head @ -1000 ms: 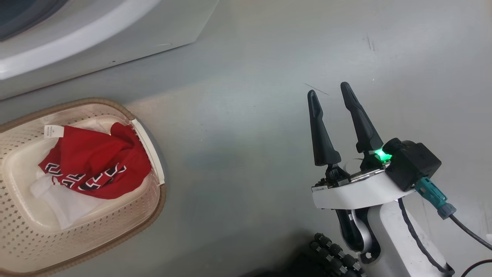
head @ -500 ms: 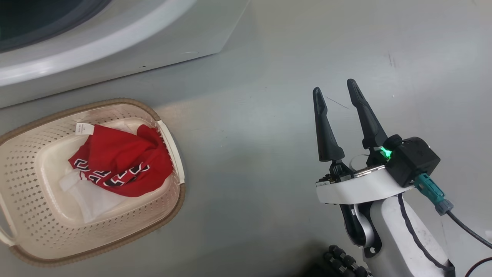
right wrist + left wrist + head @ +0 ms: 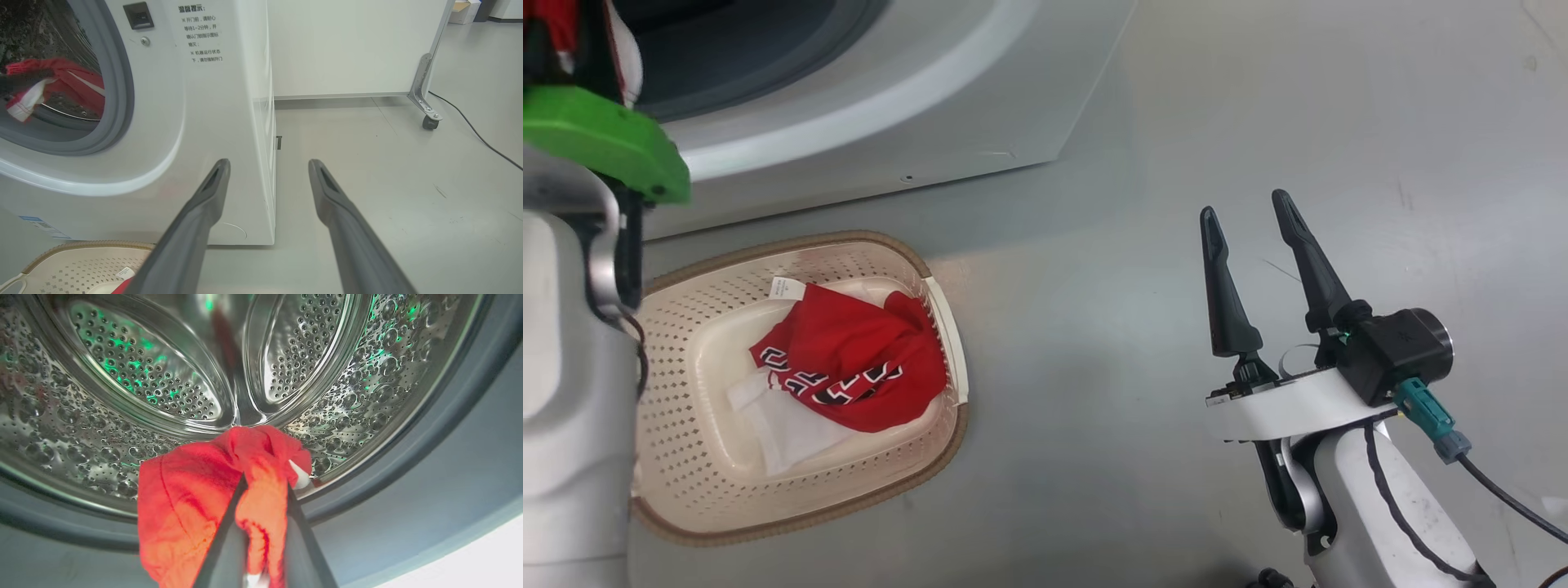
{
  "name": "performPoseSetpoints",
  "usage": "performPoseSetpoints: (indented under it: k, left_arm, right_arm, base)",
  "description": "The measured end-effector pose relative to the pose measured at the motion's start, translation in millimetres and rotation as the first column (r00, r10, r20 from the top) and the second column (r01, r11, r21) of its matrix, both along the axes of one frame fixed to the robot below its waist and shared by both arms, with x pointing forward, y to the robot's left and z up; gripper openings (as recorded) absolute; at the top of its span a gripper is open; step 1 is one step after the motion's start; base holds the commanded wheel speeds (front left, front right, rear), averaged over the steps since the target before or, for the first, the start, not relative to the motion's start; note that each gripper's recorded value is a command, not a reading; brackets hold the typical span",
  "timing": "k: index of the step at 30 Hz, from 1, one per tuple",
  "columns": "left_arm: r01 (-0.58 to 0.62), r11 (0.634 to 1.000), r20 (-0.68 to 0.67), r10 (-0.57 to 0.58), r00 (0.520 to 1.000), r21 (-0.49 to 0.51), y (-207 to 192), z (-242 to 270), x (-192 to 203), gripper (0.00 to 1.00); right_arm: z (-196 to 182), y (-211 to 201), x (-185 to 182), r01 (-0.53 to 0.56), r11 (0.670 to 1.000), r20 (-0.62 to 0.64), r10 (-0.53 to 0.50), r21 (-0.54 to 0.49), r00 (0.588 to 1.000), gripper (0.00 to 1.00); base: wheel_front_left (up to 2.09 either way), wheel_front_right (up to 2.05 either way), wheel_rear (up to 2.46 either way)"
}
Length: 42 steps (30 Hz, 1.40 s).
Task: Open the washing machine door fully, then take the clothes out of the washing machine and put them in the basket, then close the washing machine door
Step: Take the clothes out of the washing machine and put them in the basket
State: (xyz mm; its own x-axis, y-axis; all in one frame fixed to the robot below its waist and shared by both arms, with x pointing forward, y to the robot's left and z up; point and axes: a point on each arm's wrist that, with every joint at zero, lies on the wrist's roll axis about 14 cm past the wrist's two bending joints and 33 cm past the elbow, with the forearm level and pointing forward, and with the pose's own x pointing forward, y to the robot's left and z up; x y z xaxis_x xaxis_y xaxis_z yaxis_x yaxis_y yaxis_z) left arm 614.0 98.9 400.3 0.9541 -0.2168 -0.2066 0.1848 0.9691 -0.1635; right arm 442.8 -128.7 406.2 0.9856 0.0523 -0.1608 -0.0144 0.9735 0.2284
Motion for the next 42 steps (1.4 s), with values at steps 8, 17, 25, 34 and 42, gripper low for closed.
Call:
performPoseSetpoints:
  k: [8,17,25,34,42]
  left_arm:
    - [-0.062,0.997,0.138,0.068,0.988,-0.049,12,31,-40,0.0]
    - [-0.096,0.993,0.206,0.108,0.973,-0.069,24,55,-88,0.0]
    - [-0.111,0.988,0.286,0.138,0.948,-0.111,26,95,-115,0.0]
    - [-0.121,0.987,0.353,0.15,0.924,-0.103,34,120,-144,0.0]
    - [-0.113,0.987,0.36,0.147,0.921,-0.114,31,127,-167,0.0]
  right_arm:
    - [15,12,-4,-0.039,0.999,0.038,0.04,-0.007,0.998,1.0]
    - [34,28,-14,-0.085,0.996,0.079,0.085,-0.002,0.993,1.0]
    - [43,32,-26,-0.096,0.995,0.094,0.096,0.0,0.991,1.0]
    - [48,44,-30,-0.131,0.991,0.107,0.13,0.008,0.986,1.0]
    - [53,47,-36,-0.143,0.99,0.117,0.141,0.011,0.983,1.0]
  base:
    - [0.0,0.0,0.0]
    - [0.0,0.0,0.0]
    - [0.0,0.0,0.0]
    - [0.0,0.0,0.0]
    - [0.0,0.0,0.0]
